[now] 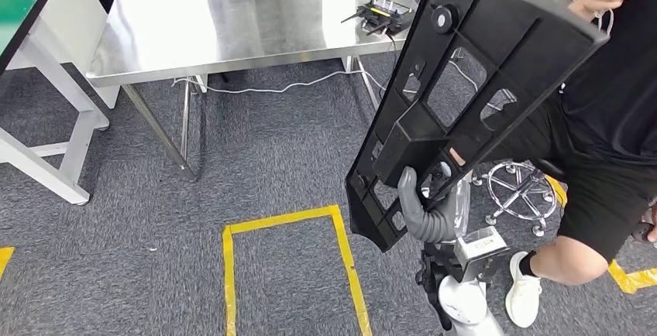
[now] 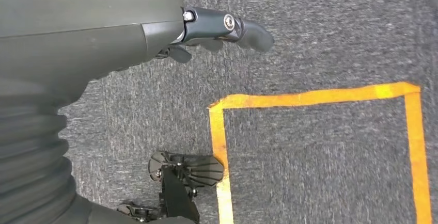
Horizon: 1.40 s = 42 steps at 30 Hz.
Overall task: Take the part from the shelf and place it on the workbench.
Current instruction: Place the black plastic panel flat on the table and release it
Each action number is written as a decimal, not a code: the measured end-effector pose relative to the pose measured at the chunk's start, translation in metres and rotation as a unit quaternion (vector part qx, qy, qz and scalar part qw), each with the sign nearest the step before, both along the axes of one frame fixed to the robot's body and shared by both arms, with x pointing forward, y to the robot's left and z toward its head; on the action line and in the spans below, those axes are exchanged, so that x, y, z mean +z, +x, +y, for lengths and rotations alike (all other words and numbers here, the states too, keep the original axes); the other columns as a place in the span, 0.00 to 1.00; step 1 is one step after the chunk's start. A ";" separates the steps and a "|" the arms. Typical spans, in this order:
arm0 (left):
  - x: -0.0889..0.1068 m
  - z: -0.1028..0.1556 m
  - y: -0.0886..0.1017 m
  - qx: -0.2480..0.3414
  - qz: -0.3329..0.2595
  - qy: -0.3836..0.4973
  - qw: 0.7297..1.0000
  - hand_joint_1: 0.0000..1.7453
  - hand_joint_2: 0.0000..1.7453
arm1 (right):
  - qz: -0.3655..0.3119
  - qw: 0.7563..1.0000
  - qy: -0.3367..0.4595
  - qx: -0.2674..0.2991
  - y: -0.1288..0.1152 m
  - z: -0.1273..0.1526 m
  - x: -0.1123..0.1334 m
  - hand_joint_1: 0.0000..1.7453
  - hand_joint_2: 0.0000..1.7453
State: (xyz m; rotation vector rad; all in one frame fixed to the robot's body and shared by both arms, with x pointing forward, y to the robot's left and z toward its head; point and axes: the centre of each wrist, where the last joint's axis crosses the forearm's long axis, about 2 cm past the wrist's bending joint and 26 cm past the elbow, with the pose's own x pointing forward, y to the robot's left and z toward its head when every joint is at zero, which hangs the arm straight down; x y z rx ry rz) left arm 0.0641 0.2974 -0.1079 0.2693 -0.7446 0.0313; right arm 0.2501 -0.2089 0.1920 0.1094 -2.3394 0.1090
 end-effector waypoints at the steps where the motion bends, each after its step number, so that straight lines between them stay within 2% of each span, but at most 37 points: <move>1: 0.000 0.000 0.000 0.000 0.000 0.000 1.000 0.00 1.00 | -0.001 1.000 0.000 0.000 0.000 0.000 0.000 1.00 1.00; 17: 0.000 -0.001 -0.002 -0.002 0.001 0.004 1.000 0.00 1.00 | -0.002 1.000 -0.001 -0.012 0.004 -0.005 0.000 1.00 1.00; 42: -0.001 0.000 -0.006 0.012 -0.002 0.004 1.000 0.00 1.00 | -0.009 1.000 0.003 -0.015 0.008 0.002 0.006 1.00 1.00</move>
